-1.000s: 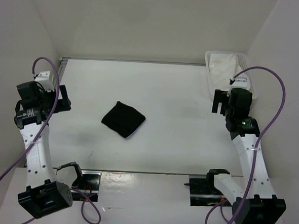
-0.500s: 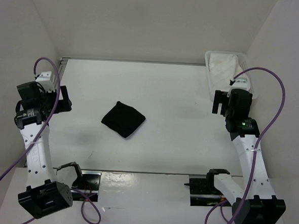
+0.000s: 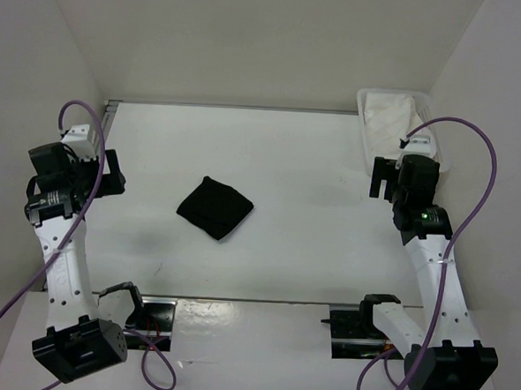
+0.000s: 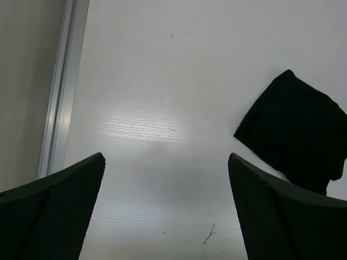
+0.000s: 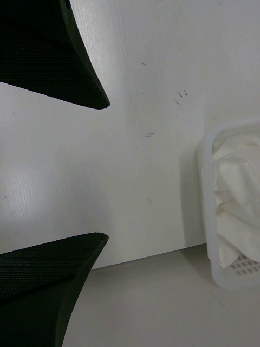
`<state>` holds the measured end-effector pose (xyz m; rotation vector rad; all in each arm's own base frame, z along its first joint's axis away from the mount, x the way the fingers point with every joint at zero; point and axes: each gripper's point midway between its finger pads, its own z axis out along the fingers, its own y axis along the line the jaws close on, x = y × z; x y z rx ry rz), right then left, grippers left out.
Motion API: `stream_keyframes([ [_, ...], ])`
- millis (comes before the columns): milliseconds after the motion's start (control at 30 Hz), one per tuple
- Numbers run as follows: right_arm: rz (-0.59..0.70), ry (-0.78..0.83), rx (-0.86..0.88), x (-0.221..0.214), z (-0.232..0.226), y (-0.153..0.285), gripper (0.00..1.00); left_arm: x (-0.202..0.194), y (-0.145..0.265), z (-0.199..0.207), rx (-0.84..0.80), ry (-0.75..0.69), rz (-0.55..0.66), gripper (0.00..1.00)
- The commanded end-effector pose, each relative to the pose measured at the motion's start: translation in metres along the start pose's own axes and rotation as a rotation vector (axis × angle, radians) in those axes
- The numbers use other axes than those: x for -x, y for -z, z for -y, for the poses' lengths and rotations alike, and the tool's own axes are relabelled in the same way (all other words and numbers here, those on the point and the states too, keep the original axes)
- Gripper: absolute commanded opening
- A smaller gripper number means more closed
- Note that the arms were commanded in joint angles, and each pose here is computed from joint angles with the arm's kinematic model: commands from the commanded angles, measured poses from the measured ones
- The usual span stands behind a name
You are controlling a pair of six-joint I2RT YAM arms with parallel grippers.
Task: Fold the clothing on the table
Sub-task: Fold the skirt
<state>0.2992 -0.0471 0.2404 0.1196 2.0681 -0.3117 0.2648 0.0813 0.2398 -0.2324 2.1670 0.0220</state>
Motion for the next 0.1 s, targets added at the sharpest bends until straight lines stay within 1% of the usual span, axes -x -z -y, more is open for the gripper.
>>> stream_keyframes([
  [0, 0.038, -0.009, -0.01, 0.0077, 0.0037, 0.0023, 0.99, 0.0011, -0.0004, 0.0033, -0.027, -0.013, 0.014, 1.0],
  [67, 0.038, -0.009, -0.01, 0.0099, 0.0035, 0.0014, 0.99, 0.0011, -0.0004, 0.0033, -0.027, -0.013, 0.014, 1.0],
])
